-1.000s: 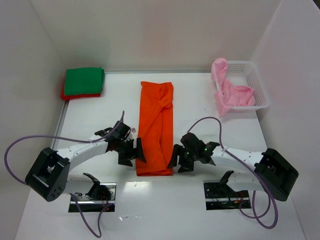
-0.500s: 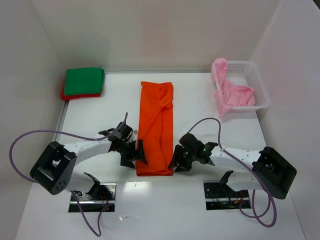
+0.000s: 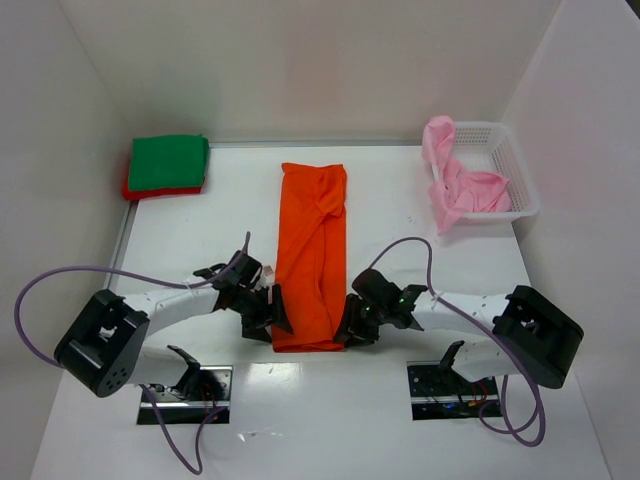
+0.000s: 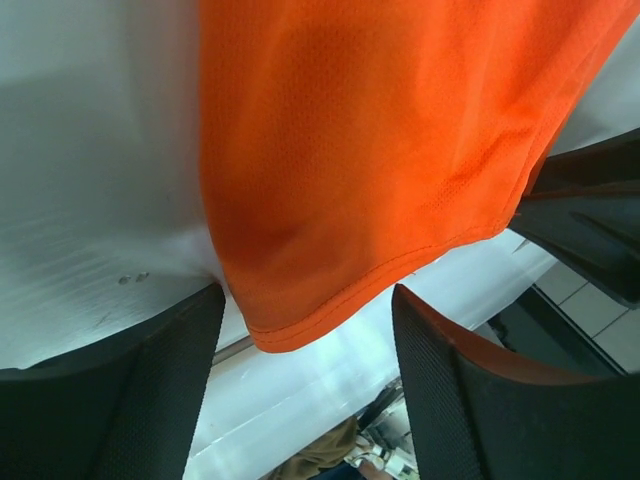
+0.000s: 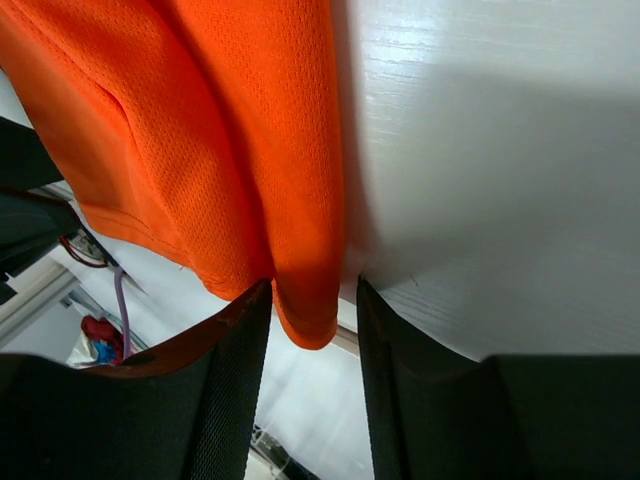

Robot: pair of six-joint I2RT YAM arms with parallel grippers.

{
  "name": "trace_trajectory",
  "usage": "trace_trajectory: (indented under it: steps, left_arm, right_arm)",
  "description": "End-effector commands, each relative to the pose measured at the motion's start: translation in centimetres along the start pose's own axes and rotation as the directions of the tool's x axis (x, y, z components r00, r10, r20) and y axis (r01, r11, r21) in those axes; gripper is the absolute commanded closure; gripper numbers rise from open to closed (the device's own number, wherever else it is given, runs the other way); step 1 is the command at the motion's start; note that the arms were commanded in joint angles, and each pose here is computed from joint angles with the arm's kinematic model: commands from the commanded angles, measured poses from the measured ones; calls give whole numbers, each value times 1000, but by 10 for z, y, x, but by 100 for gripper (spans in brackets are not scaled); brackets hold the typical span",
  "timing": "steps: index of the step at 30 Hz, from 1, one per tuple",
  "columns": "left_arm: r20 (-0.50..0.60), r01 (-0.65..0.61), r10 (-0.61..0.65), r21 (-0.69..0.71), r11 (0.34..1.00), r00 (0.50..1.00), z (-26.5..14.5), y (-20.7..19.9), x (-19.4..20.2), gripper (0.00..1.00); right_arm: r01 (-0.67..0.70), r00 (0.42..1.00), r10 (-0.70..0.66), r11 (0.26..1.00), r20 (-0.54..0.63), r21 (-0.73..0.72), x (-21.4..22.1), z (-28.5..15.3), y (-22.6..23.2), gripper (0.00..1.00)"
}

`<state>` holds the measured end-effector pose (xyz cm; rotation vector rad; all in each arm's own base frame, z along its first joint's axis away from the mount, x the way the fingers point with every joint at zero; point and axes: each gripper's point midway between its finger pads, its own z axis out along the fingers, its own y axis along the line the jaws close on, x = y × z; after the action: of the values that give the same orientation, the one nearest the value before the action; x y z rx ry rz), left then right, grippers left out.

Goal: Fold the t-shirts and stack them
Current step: Grab the bottom of the folded rectangular tshirt with both arms

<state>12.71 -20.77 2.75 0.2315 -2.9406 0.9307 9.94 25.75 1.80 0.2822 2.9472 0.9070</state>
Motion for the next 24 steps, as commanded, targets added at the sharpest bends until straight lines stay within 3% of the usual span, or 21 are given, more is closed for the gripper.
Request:
trace_trajectory:
  steps: [1,17,21,24]
  left_arm:
    - [9,33,-32,-40,999,999,3,13,6,25]
    - [57,92,-90,-29,995,994,1,18,9,32]
    - [66,116,-113,-36,993,991,3,19,6,40]
    - [76,129,-126,-40,991,989,3,21,6,52]
  right_arm:
    - [9,1000,-9,1000,17,-17,-5,2,12,55]
    - [4,999,-3,1000,50,-23,-11,3,15,74]
    - [-2,998,4,1000,61,-28,-13,2,16,78]
    - [-2,998,4,1000,70,-26,-13,1,14,80]
